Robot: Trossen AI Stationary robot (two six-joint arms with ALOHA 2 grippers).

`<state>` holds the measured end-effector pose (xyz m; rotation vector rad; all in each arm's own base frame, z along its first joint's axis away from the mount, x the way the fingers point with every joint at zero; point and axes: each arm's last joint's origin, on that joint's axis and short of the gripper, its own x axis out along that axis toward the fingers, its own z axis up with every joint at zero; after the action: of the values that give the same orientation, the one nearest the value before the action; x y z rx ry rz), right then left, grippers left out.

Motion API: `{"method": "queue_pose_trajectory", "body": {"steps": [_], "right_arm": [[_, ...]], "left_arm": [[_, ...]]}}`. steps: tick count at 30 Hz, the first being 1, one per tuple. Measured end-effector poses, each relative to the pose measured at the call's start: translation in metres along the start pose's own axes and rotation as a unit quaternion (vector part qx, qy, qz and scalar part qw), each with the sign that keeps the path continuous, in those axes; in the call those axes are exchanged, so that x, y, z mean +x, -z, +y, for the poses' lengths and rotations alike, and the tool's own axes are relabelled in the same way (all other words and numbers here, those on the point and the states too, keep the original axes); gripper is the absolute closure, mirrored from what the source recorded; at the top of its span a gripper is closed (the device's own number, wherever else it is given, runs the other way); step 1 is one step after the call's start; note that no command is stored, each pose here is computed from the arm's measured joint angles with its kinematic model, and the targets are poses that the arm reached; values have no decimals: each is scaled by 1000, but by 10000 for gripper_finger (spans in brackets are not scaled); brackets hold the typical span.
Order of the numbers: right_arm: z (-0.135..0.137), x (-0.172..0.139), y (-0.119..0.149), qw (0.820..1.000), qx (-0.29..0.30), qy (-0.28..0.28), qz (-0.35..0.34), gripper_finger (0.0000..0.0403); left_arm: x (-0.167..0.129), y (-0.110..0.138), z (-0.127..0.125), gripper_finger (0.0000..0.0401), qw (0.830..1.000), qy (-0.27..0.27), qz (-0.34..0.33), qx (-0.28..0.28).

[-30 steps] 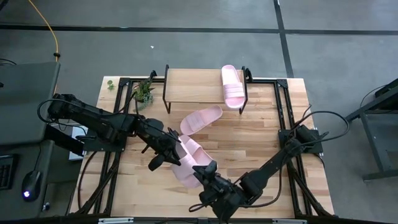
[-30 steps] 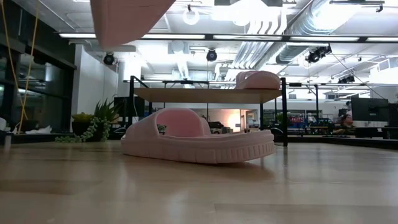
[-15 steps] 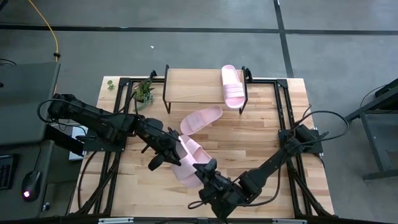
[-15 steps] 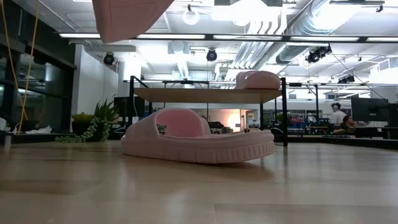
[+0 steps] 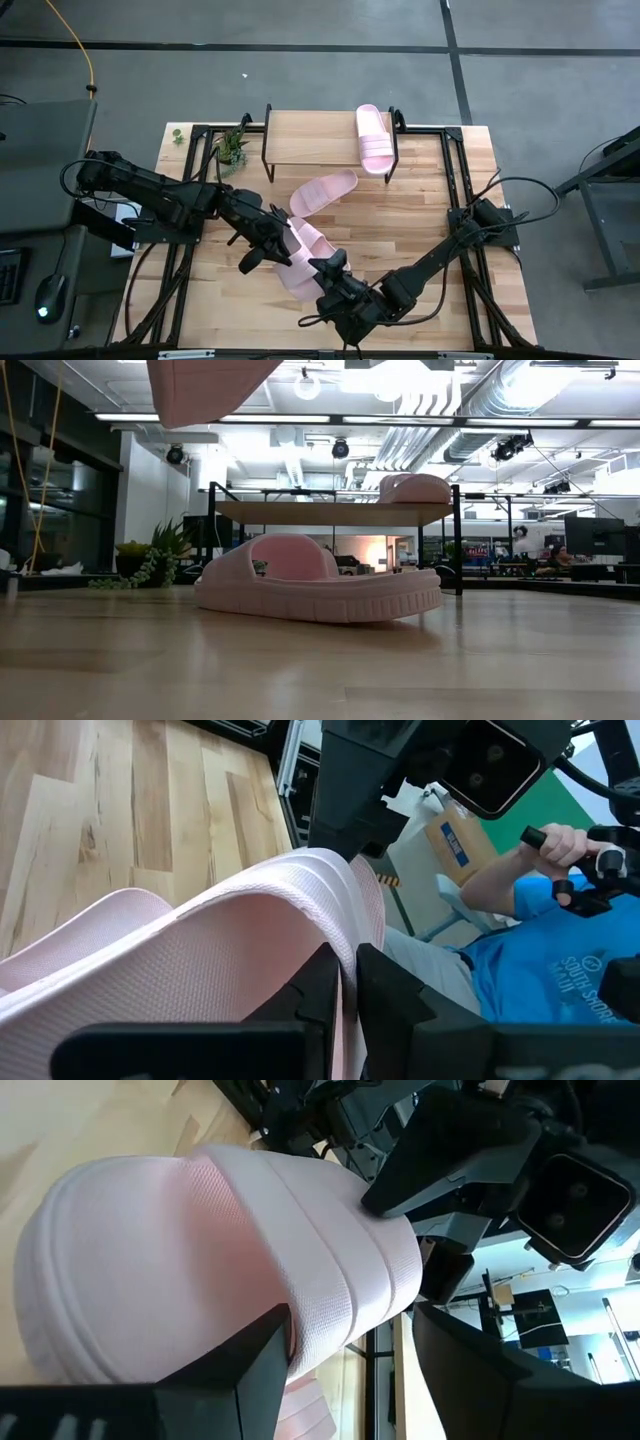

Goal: Pick and place slides into the shelf
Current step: Put the pink slide on the shelf

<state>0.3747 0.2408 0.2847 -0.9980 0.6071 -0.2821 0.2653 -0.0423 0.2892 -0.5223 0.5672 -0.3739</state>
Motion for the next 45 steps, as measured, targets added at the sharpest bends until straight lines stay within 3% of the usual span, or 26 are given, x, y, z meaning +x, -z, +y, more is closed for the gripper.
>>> {"method": "queue_pose_trajectory", "body": {"steps": [11, 29, 39, 45], "right_arm": [[0, 1, -1, 1000, 4, -6, -5, 305], [-4, 7, 0, 999, 37, -7, -6, 303], [-4, 7, 0, 999, 54, -4, -4, 395], [-4, 7, 0, 998, 58, -4, -5, 399]], "left_arm": [[0, -1, -1, 373, 1000, 4, -5, 3], [0, -2, -1, 373, 1000, 6, -8, 3], [0, -2, -1, 373, 1000, 6, -8, 5], [0, -2, -1, 372, 1000, 5, -8, 28]]}}
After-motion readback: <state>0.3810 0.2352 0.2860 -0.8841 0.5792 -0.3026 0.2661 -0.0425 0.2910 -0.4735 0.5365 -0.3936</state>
